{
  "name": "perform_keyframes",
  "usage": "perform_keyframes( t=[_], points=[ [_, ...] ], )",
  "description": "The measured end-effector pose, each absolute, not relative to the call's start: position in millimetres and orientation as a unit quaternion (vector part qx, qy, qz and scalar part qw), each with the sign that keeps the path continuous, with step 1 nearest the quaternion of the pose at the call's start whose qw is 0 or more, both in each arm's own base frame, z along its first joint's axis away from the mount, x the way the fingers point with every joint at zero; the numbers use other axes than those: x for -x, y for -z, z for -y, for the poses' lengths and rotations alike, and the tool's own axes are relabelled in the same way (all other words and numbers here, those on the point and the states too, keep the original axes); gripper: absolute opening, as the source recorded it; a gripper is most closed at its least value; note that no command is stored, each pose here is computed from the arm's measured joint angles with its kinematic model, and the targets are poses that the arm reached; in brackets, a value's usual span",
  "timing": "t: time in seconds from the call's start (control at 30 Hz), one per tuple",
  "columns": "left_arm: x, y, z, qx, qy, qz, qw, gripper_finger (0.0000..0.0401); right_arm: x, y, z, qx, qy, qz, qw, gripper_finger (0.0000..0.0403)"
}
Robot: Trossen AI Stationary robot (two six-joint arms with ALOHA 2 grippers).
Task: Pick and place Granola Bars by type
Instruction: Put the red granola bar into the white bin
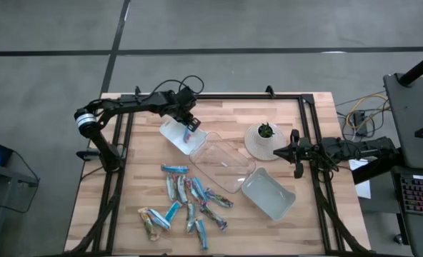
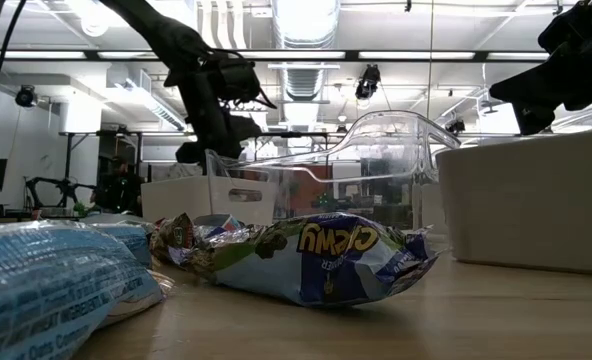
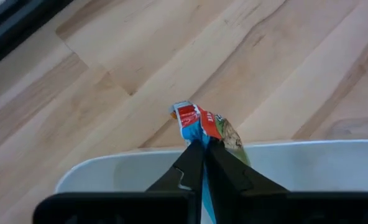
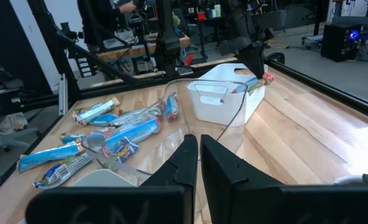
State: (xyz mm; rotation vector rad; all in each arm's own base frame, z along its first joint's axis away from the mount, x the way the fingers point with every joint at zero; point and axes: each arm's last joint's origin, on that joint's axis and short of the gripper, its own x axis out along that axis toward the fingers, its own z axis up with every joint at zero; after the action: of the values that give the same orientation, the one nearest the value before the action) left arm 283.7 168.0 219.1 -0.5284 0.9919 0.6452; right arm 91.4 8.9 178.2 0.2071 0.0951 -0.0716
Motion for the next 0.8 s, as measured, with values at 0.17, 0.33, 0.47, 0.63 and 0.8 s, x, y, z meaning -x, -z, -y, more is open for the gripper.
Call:
perform_keyframes(
  t=[0.17,0.33,0.47,0.63,0.8],
  points=[
    [-283,-221,-167,0.254,-0.290,-0.470,0.794,0.0000,-91,-178,-9,-0.103,0.036,-0.047,0.993,0.0013],
    [-282,-225,-166,0.259,-0.287,-0.485,0.784,0.0000,-91,-178,-9,-0.103,0.036,-0.048,0.993,0.0013],
    [-280,-225,-164,0.262,-0.287,-0.497,0.776,0.0000,-91,-178,-9,-0.103,0.036,-0.048,0.993,0.0013],
    [-276,-224,-162,0.271,-0.286,-0.517,0.760,0.0000,-91,-178,-9,-0.103,0.036,-0.048,0.993,0.0013],
    [-271,-225,-159,0.277,-0.287,-0.531,0.748,0.0000,-91,-178,-9,-0.103,0.036,-0.048,0.993,0.0013]
  ],
)
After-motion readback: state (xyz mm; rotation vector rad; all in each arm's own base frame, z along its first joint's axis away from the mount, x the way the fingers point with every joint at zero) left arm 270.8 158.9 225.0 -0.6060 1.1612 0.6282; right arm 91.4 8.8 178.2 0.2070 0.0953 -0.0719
